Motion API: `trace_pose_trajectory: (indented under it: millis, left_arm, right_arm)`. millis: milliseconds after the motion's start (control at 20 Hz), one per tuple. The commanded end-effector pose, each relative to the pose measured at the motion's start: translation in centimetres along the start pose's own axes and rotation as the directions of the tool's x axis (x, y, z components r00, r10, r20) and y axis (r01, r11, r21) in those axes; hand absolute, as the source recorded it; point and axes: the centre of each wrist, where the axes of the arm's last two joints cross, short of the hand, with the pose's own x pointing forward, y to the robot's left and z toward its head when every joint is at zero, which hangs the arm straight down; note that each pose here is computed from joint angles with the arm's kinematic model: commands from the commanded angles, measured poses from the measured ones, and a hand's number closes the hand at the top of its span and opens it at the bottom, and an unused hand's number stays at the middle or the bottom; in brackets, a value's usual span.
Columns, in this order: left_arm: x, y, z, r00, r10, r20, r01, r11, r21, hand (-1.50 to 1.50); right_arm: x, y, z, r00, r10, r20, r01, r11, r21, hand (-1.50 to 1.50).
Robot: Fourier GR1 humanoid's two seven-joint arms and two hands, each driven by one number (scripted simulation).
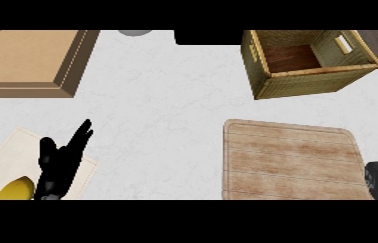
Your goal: Pick the bell pepper from the cutting board and place it in the basket
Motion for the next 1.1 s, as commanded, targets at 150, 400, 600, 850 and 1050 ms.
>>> trace_pose_trajectory:
  millis: [150, 400, 600, 850, 1050]
  left_arm:
    - [-2.3, 0.1, -0.1, 0.993, 0.018, -0.118, -0.018, 1.0, 0.001, 0.0]
    - [-2.5, -0.3, 0.5, 0.994, 0.002, -0.112, -0.002, 1.0, -0.005, 0.0]
    - [-3.8, 0.4, 0.5, 0.992, 0.019, -0.122, -0.018, 1.0, 0.009, 0.0]
    - [-2.3, -0.9, 0.1, 0.994, 0.018, -0.109, -0.02, 1.0, -0.017, 0.0]
    - [-2.4, -0.2, 0.9, 0.992, 0.025, -0.124, -0.027, 0.999, -0.017, 0.0]
  right_arm:
    - [-3.9, 1.9, -2.5, 0.994, -0.084, -0.076, 0.087, 0.996, 0.033, 1.5]
    - [-7.5, 5.2, -3.7, 0.975, -0.187, -0.121, 0.191, 0.981, 0.021, 1.5]
    - [-10.0, 2.9, -4.8, 0.977, -0.188, -0.105, 0.191, 0.981, 0.024, 1.5]
    - [-12.1, 2.3, -5.8, 0.976, -0.005, -0.216, -0.022, 0.992, -0.122, 1.5]
    - [-15.6, 1.5, -6.0, 0.98, 0.12, -0.158, -0.12, 0.993, 0.009, 1.5]
